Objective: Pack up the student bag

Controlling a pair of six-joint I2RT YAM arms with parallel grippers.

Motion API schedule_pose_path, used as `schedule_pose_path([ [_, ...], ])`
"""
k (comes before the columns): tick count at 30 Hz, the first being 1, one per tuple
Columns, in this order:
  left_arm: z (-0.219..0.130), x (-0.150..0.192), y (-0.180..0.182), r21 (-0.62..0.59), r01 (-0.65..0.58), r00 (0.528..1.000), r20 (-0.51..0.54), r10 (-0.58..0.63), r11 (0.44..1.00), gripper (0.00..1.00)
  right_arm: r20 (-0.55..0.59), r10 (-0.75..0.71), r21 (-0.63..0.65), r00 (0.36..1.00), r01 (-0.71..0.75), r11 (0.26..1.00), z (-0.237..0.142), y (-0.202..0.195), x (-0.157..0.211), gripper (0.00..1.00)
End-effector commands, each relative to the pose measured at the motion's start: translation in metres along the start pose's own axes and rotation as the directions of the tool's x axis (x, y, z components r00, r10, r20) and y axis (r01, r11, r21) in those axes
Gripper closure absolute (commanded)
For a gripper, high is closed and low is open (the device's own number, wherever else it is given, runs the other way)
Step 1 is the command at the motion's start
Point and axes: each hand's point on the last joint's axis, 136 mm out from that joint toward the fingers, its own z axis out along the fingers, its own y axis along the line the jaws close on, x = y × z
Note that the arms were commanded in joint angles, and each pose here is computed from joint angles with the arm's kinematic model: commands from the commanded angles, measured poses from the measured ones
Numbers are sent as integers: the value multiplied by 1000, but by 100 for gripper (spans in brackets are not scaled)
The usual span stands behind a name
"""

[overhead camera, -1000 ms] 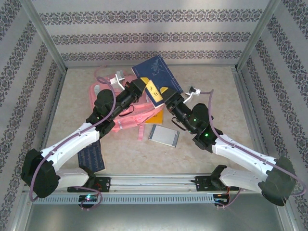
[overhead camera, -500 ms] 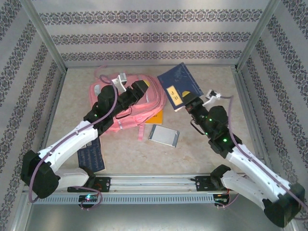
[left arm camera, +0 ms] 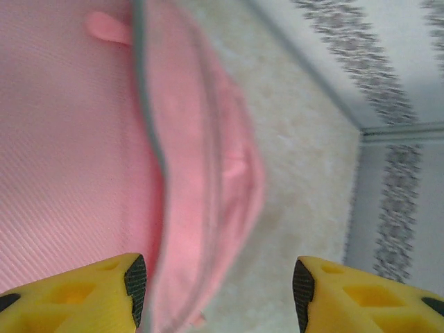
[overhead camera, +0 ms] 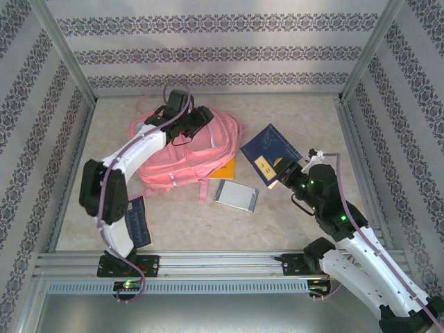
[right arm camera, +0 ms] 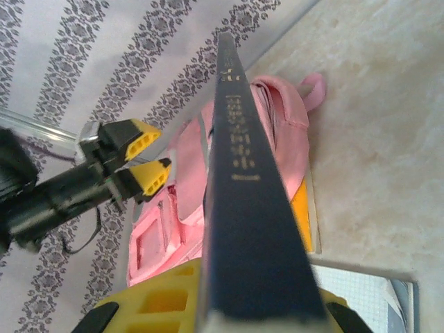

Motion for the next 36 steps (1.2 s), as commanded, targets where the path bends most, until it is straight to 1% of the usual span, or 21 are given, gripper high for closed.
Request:
schedule_pose_path([
  [1, 5, -7, 7, -46, -39, 999, -34, 37, 998, 41, -11, -22, -49, 1000, 22, 999, -6, 11, -1, 100],
  [3, 16, -10, 4, -35, -57, 997, -44, 56, 998, 42, -20, -19, -51, 1000, 18, 999, -6, 8, 2, 100],
  [9, 46, -5, 4, 9, -2, 996, -94, 3, 1000, 48, -1, -16, -41, 1000, 16, 999, -11, 0, 1, 100],
  [17, 61, 5, 8, 38, 15, 992, -127, -10, 999, 66, -11, 1, -32, 1000, -1, 1000, -6, -7, 3, 100],
  [19, 62, 7, 9, 37, 8, 991, -131, -3, 999, 69, -17, 4, -31, 1000, -4, 1000, -4, -8, 4, 100],
  [22, 63, 8, 15, 7, -10, 991, -136, 11, 1000, 74, -25, 5, -27, 1000, -5, 1000, -1, -9, 5, 100],
  [28, 71, 9, 34, -115, -93, 981, -178, 72, 989, 72, -31, 6, -18, 999, -6, 1000, 0, -11, 5, 100],
  [30, 74, 11, 39, -150, -116, 977, -195, 85, 982, 74, -32, 4, -15, 999, -5, 1000, 0, -12, 5, 100],
  [31, 75, 11, 39, -163, -131, 975, -200, 97, 978, 79, -31, 3, -14, 1000, -3, 1000, -1, -13, 5, 100],
  [32, 75, 11, 38, -172, -148, 972, -206, 112, 974, 87, -30, 2, -15, 1000, -2, 1000, -1, -13, 5, 100],
  [34, 73, 9, 30, -169, -180, 968, -207, 143, 969, 100, -27, -5, -13, 1000, 5, 1000, -3, -14, 5, 100],
  [36, 66, 4, 17, -160, -210, 965, -192, 179, 964, 100, -25, -15, -12, 1000, 15, 1000, -4, -14, 4, 100],
])
